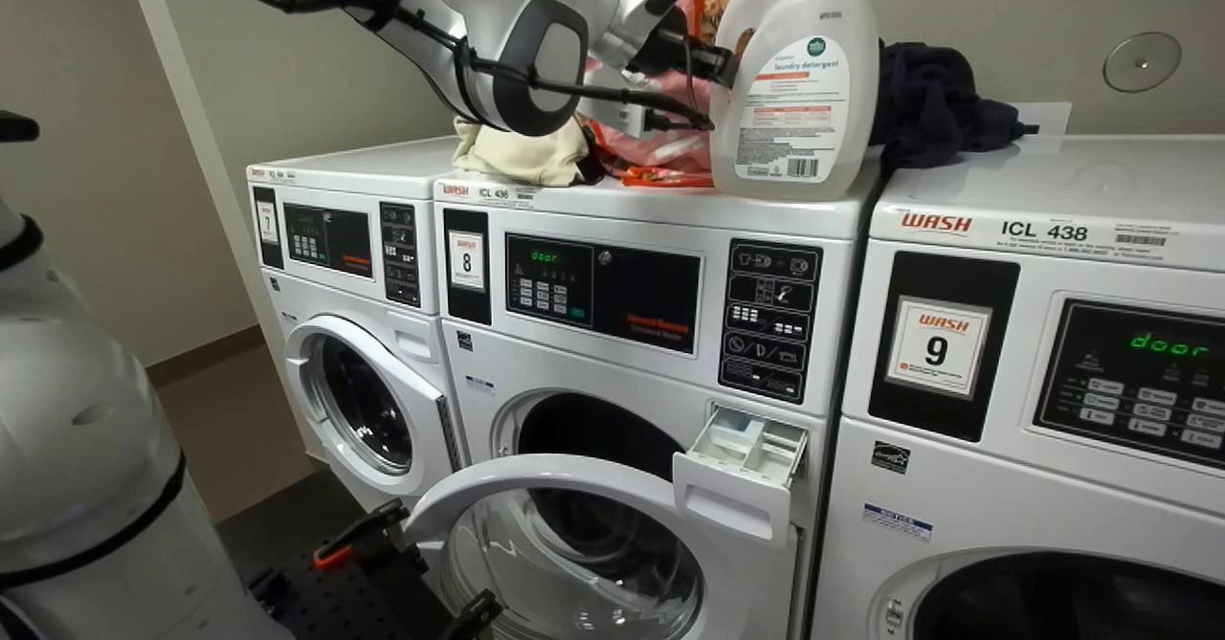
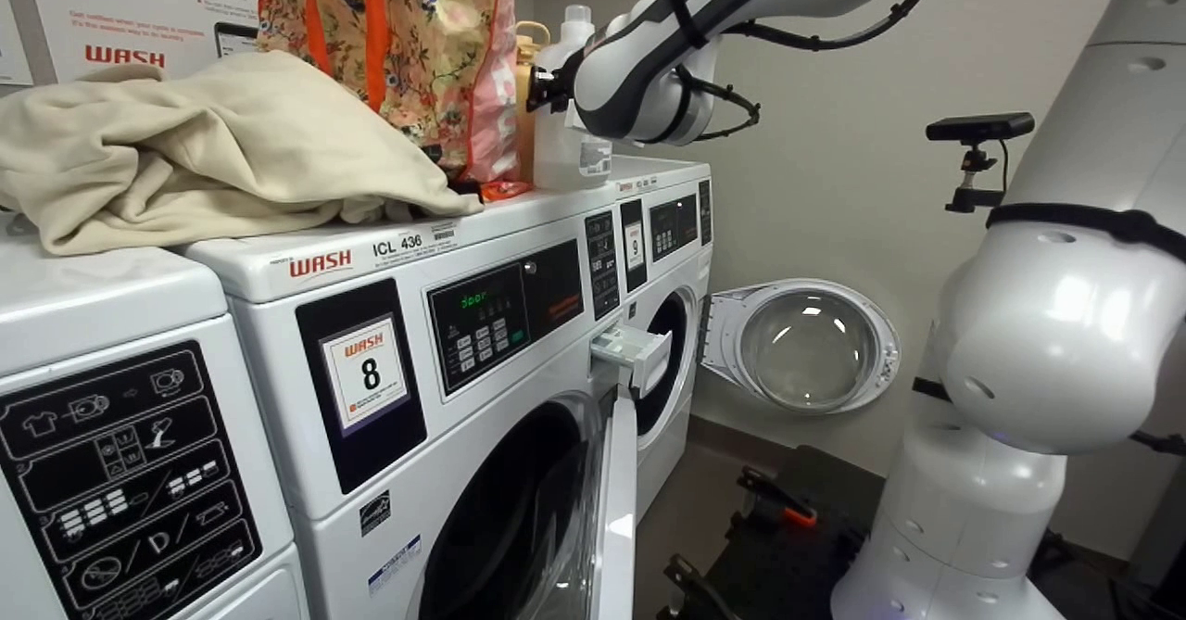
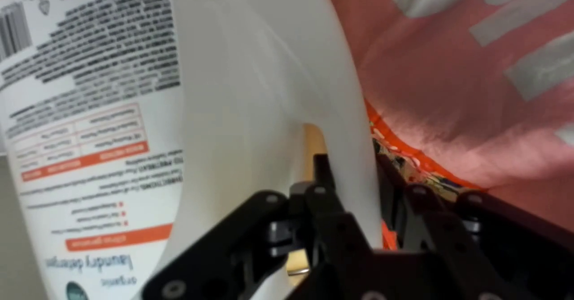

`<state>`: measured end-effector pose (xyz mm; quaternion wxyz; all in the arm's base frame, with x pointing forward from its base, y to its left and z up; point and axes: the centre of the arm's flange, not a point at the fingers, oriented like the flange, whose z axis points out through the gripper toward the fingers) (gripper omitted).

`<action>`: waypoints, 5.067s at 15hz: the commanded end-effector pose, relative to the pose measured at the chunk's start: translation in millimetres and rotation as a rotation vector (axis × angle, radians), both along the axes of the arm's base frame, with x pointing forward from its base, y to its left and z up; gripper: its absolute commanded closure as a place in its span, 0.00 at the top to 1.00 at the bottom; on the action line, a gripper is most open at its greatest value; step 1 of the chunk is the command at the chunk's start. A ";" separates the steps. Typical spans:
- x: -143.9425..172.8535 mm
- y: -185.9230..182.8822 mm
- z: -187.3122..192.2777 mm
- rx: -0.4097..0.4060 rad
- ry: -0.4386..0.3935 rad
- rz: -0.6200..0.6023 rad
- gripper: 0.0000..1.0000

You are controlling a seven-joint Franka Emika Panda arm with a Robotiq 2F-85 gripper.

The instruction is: Move the white bottle to the left

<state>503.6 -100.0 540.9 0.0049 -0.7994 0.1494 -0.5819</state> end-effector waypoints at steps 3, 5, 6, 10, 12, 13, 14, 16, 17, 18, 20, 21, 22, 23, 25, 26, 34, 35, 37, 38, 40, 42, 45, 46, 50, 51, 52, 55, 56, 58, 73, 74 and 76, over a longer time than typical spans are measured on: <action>-26.1 -3.5 -36.2 0.050 -0.042 -0.035 0.07; -41.4 0.3 -22.0 0.052 -0.038 -0.026 0.07; -50.2 3.9 -13.7 0.047 -0.042 -0.021 0.07; -89.4 30.7 16.6 0.041 -0.063 0.024 0.07; -108.6 53.6 25.6 0.031 -0.074 0.067 0.07; -115.8 67.1 30.2 0.026 -0.086 0.092 0.07; -122.7 77.8 31.6 0.022 -0.097 0.119 0.07; -131.6 98.6 32.5 0.004 -0.114 0.163 0.07; -134.2 108.9 33.4 0.001 -0.119 0.187 0.07; -137.4 119.1 34.3 0.010 -0.117 0.219 0.07; -144.0 141.6 35.7 0.008 -0.112 0.282 0.07; -147.3 153.5 37.6 0.007 -0.104 0.315 0.07; -150.6 163.4 38.9 0.006 -0.098 0.343 0.07; -153.8 172.7 41.2 0.005 -0.097 0.376 0.07; -156.2 193.0 45.0 -0.003 -0.100 0.439 0.07; -155.4 202.8 46.6 -0.006 -0.103 0.467 0.07; -133.2 253.9 34.0 0.023 -0.130 0.634 0.07; -129.1 260.1 31.7 0.025 -0.139 0.647 0.07; -123.3 274.7 26.5 0.036 -0.146 0.677 0.07; -116.1 277.4 27.4 0.040 -0.147 0.687 0.07; -105.8 285.2 30.4 0.054 -0.147 0.706 0.07; -94.0 294.0 23.0 0.073 -0.135 0.723 0.07; -76.2 302.0 17.4 0.097 -0.134 0.744 0.07; -71.0 303.7 16.0 0.105 -0.138 0.746 0.07; -52.3 301.0 20.4 0.160 -0.177 0.702 0.07; -47.8 299.0 21.1 0.169 -0.184 0.689 0.07; -43.8 295.8 22.3 0.181 -0.191 0.672 0.07; -37.0 281.0 19.0 0.227 -0.203 0.602 0.07; -34.7 277.1 18.0 0.238 -0.200 0.582 0.07; -33.7 271.0 14.4 0.267 -0.187 0.561 0.07; -63.6 293.2 11.8 0.278 -0.260 0.535 0.07; -60.9 288.0 14.5 0.271 -0.266 0.513 0.07; -57.2 278.5 20.2 0.255 -0.267 0.480 0.07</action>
